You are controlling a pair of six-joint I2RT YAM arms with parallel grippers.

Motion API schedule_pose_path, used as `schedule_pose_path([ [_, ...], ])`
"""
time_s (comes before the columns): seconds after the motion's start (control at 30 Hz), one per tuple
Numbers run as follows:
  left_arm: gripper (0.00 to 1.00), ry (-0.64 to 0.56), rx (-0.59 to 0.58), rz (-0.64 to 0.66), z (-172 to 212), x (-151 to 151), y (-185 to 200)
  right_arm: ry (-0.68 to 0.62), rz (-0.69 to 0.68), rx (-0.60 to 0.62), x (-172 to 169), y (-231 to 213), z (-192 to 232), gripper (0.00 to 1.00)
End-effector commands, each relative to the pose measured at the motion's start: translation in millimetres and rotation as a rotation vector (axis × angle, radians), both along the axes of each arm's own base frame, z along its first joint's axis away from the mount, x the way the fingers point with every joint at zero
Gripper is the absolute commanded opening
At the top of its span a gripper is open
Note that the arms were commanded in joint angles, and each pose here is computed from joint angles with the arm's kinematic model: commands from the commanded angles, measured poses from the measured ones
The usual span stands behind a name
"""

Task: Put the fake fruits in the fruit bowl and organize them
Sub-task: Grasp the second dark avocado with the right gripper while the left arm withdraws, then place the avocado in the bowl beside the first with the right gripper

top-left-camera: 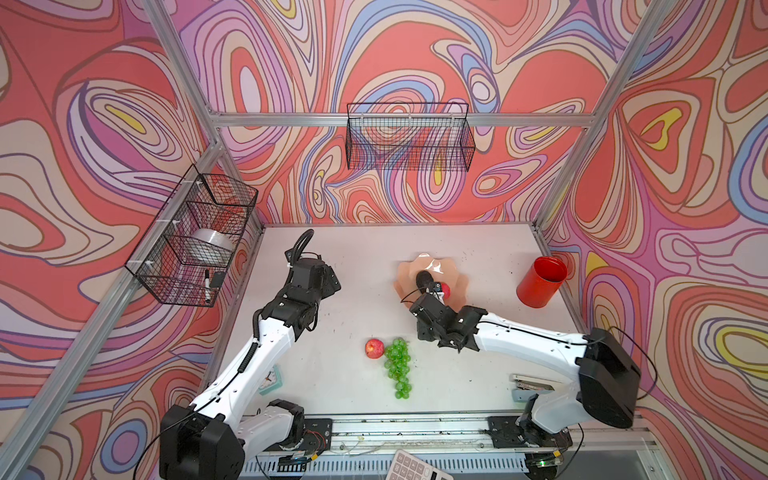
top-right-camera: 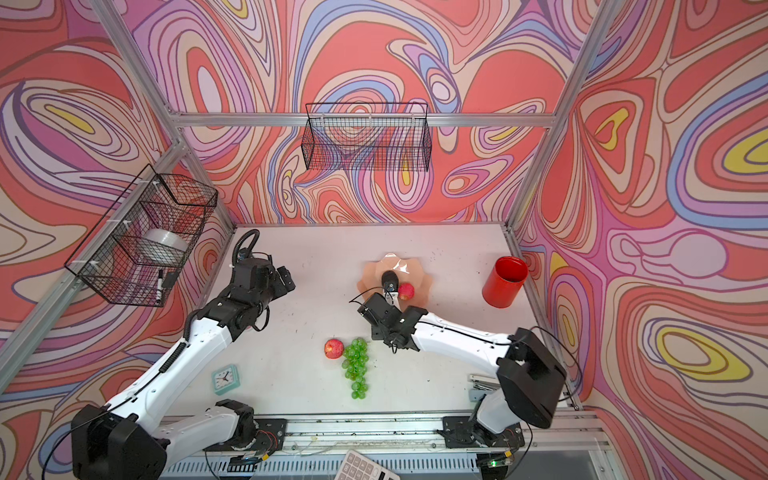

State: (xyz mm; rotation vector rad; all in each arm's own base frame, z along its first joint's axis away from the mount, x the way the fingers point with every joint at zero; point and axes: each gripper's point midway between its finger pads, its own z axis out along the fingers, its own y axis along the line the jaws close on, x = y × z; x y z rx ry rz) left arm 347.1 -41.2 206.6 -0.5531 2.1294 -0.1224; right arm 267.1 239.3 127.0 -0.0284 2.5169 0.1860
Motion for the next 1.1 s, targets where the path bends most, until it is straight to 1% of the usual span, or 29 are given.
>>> schedule_pose_path([
  [0.0, 0.93, -0.005, -0.015, 0.028, -2, -3, 6, -0.046, 0.005, -0.06, -5, -21, 37, 0.42],
  [0.1, 0.93, -0.003, -0.018, 0.033, -3, -4, 7, -0.06, 0.029, -0.048, -6, -20, 55, 0.42],
  [0.2, 0.93, -0.003, -0.025, 0.03, -4, -5, 7, -0.091, 0.047, -0.039, 3, -15, 66, 0.42],
  [0.37, 0.93, -0.006, -0.029, 0.026, -2, -9, 8, -0.128, 0.06, -0.019, 46, -7, 71, 0.42],
  [0.53, 0.93, -0.003, -0.03, 0.027, -2, -16, 11, -0.119, 0.083, -0.043, 93, 0, 52, 0.42],
  [0.7, 0.93, 0.008, -0.034, 0.03, -5, -25, 13, -0.06, 0.143, -0.12, 121, 8, 19, 0.42],
  [0.8, 0.93, 0.019, -0.039, 0.028, -9, -31, 13, -0.028, 0.174, -0.156, 130, 15, -1, 0.42],
  [1.07, 0.93, 0.038, -0.039, 0.032, -15, -41, 16, 0.011, 0.209, -0.187, 141, 25, -31, 0.43],
])
